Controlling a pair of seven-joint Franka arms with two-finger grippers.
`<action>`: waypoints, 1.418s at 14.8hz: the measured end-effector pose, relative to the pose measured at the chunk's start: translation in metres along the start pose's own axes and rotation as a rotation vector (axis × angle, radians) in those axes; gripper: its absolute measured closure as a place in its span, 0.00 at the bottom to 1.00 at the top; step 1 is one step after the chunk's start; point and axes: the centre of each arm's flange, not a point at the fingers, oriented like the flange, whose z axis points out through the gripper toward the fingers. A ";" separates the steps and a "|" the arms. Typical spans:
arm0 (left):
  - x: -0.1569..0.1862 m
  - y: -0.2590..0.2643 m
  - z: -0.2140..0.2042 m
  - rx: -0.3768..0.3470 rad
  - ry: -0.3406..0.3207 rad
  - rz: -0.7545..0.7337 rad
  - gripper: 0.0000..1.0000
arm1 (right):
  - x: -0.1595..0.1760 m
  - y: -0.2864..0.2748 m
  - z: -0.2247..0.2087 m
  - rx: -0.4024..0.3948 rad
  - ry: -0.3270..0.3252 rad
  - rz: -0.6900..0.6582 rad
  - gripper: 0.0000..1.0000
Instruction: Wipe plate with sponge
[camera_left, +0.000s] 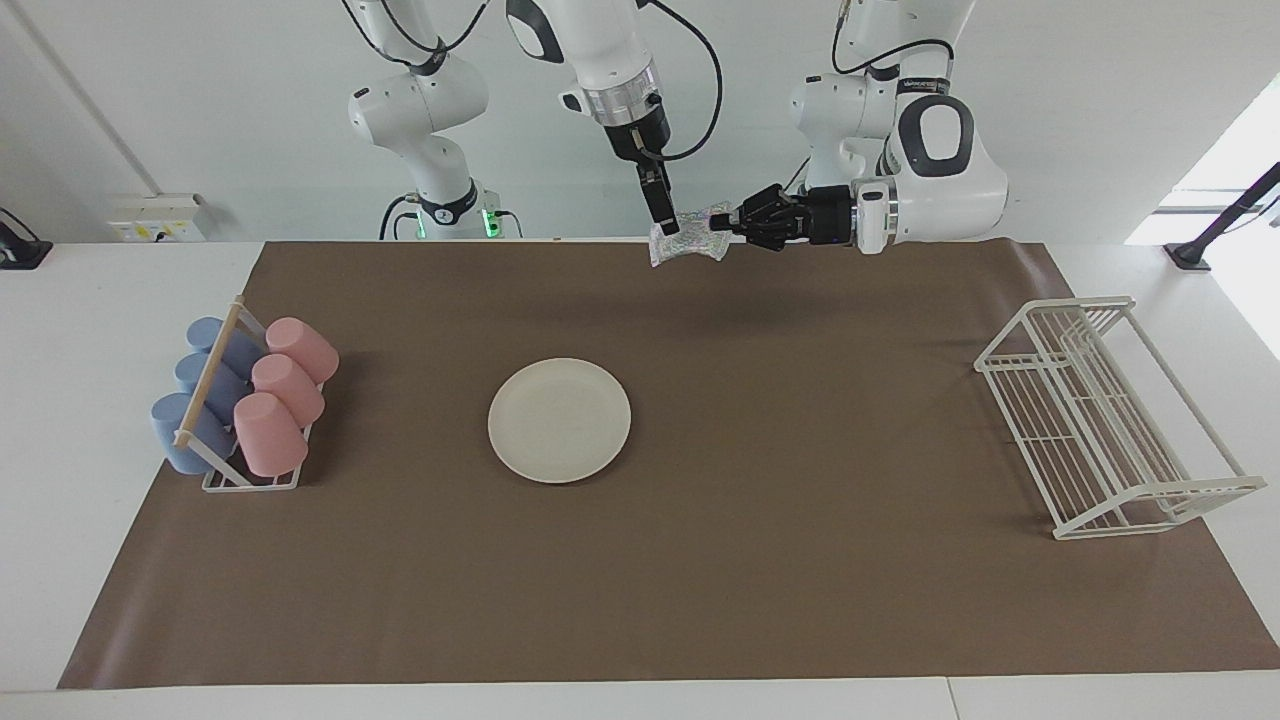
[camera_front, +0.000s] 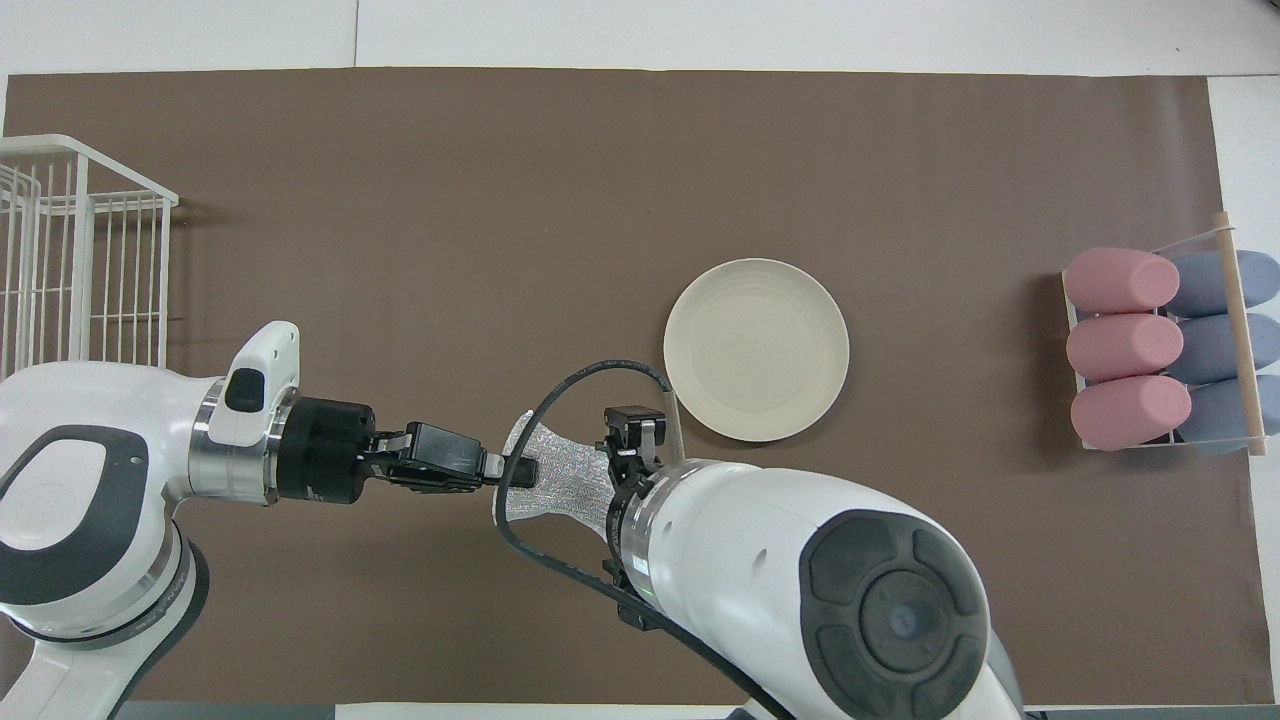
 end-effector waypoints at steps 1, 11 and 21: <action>-0.001 0.000 0.000 -0.002 -0.007 0.001 0.96 | -0.003 0.001 0.003 0.007 -0.007 0.001 0.00; -0.006 0.000 0.002 -0.020 -0.055 0.017 0.96 | -0.013 0.008 0.014 0.019 -0.023 0.007 0.78; -0.012 -0.004 -0.001 0.079 -0.079 0.016 0.49 | -0.013 0.008 0.015 0.019 -0.022 0.008 0.90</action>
